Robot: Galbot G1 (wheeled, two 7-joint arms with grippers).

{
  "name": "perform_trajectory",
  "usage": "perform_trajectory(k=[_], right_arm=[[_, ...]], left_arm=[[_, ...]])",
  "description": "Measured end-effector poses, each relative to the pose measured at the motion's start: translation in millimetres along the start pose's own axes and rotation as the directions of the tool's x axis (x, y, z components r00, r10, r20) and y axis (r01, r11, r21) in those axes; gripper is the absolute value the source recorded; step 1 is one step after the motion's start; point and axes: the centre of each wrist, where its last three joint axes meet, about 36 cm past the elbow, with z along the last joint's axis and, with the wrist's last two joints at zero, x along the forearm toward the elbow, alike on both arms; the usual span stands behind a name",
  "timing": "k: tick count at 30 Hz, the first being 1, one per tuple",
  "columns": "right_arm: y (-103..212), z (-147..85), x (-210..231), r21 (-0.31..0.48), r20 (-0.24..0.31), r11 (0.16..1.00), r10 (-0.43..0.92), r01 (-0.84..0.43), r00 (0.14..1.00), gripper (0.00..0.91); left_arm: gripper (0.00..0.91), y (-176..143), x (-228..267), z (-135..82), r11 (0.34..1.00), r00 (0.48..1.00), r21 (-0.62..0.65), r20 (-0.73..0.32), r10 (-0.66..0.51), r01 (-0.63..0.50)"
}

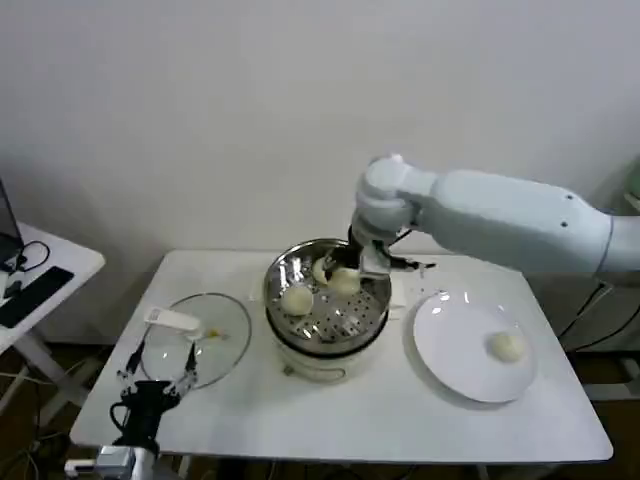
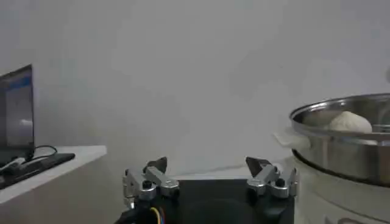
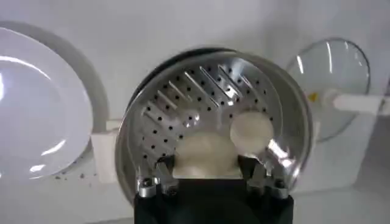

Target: Take steamed baozi put them in steamer then cover it.

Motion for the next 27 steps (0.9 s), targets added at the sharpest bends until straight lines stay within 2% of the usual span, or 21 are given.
perform_trajectory(k=[7, 13, 27], right_arm=[[-13, -19, -23, 0.116, 0.026, 0.993, -0.020, 0.017, 0.999, 0.756], [-21, -29, -39, 0.183, 0.043, 0.983, -0.031, 0.022, 0.999, 0.756], [-25, -42, -62, 0.250, 0.064, 0.968, -0.053, 0.035, 0.997, 0.756]], left_arm=[[0.907, -2, 0, 5, 1.000, 1.000, -0.002, -0.013, 0.003, -0.003], [0.907, -2, -1, 8, 1.000, 1.000, -0.001, -0.020, 0.001, -0.001], [0.907, -3, 0, 14, 1.000, 0.999, 0.004, -0.032, -0.002, 0.002]])
